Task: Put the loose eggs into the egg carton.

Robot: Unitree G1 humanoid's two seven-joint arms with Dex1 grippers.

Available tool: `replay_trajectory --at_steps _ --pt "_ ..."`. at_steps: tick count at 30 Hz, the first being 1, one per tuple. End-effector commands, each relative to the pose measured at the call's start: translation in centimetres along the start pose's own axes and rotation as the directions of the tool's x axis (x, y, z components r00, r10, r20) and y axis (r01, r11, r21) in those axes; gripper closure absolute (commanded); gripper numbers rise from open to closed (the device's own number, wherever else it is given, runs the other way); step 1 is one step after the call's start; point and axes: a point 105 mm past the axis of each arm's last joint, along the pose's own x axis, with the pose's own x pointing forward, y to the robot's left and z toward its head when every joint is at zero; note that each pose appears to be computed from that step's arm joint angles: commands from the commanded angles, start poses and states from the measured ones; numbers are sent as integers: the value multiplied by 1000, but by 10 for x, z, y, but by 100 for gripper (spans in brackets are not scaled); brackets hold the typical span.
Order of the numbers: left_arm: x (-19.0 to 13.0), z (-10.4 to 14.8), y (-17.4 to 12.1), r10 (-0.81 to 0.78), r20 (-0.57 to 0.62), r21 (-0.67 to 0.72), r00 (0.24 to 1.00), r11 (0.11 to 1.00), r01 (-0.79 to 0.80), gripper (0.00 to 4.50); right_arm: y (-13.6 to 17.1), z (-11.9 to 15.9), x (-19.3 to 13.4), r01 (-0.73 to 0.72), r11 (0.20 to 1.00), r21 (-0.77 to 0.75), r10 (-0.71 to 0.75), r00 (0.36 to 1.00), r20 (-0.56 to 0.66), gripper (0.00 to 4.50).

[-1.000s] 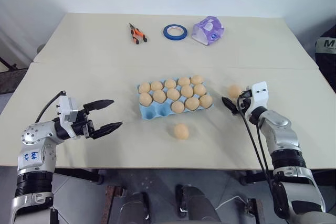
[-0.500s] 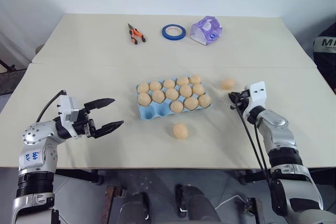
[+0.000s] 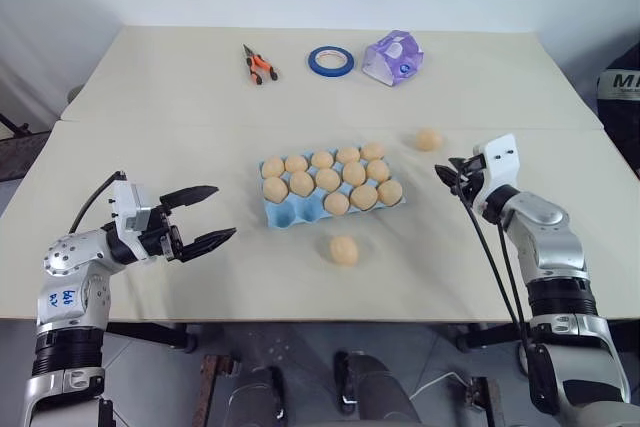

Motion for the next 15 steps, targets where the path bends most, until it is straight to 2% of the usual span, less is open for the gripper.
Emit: replay_trajectory --at_steps 1,5,15 --pt "3 10 2 -1 35 41 999 999 0 0 -9 30 -1 22 999 -43 -19 997 79 147" --pt "4 11 3 0 39 46 999 999 -2 0 -14 36 3 34 998 -51 -30 996 86 6" --pt "2 11 3 14 38 49 999 999 -15 0 -13 44 11 38 998 -48 -33 994 105 2"
